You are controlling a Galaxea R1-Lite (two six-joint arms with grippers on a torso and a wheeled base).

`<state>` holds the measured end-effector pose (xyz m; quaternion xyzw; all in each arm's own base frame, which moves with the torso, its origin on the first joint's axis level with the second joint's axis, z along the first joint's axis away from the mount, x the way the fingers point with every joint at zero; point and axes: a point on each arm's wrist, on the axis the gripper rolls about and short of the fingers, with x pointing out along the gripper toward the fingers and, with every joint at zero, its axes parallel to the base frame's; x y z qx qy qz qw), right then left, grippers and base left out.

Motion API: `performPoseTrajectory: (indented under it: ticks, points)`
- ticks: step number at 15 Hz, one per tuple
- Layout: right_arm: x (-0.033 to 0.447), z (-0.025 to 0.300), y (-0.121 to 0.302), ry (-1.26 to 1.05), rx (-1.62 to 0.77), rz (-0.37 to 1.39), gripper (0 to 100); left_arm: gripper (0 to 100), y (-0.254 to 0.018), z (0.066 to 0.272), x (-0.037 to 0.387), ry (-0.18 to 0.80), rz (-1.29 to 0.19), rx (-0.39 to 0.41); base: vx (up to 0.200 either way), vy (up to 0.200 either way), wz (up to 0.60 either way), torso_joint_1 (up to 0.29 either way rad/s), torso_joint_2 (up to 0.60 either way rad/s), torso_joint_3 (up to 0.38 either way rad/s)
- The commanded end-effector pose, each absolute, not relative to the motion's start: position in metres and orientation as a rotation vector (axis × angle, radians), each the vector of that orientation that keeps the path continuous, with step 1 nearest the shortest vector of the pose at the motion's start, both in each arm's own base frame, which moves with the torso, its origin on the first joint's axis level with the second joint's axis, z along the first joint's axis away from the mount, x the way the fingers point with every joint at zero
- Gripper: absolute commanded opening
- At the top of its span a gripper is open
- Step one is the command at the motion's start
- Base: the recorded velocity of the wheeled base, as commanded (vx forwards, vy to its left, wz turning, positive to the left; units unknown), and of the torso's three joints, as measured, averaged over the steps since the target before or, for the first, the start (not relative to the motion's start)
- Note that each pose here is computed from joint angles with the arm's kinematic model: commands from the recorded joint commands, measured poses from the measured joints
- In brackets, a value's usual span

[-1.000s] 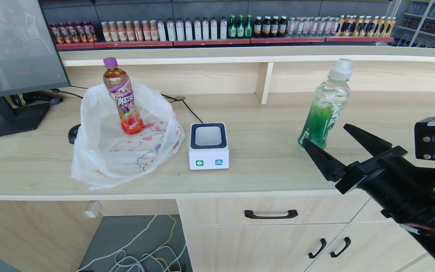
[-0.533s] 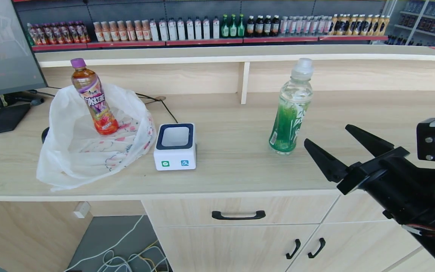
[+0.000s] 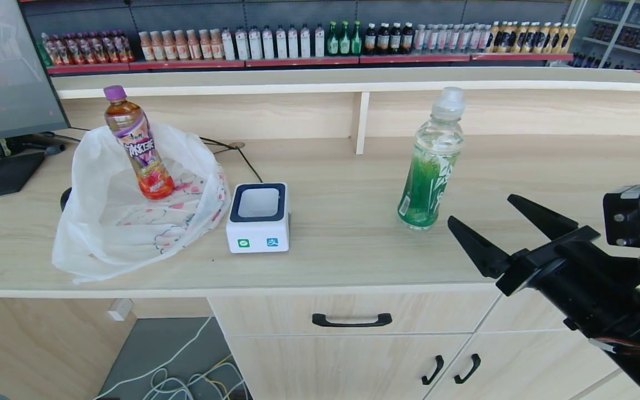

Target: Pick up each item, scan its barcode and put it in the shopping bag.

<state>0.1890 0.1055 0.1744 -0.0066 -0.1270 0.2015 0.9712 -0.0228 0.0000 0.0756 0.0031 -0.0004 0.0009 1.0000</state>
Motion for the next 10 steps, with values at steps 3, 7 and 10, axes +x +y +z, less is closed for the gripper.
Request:
performPoseTrajectory:
  ticks: [3, 7, 10]
  points:
    - [0.213, 0.185, 0.107, -0.255, -0.019, 0.367, 100, 100, 0.000, 0.076, -0.023, -0.002, 0.002, 0.006, 0.000, 0.000, 0.00, 0.000, 0.00, 0.000]
    - [0.235, 0.213, 0.119, -0.248, -0.021, 0.368, 100, 100, 0.000, 0.076, -0.023, -0.002, 0.002, 0.006, 0.000, 0.000, 0.00, 0.000, 0.00, 0.000]
    - [0.244, 0.222, 0.121, -0.214, -0.028, 0.359, 100, 100, 0.000, 0.076, -0.023, -0.002, 0.003, 0.006, 0.000, 0.000, 0.00, 0.000, 0.00, 0.000]
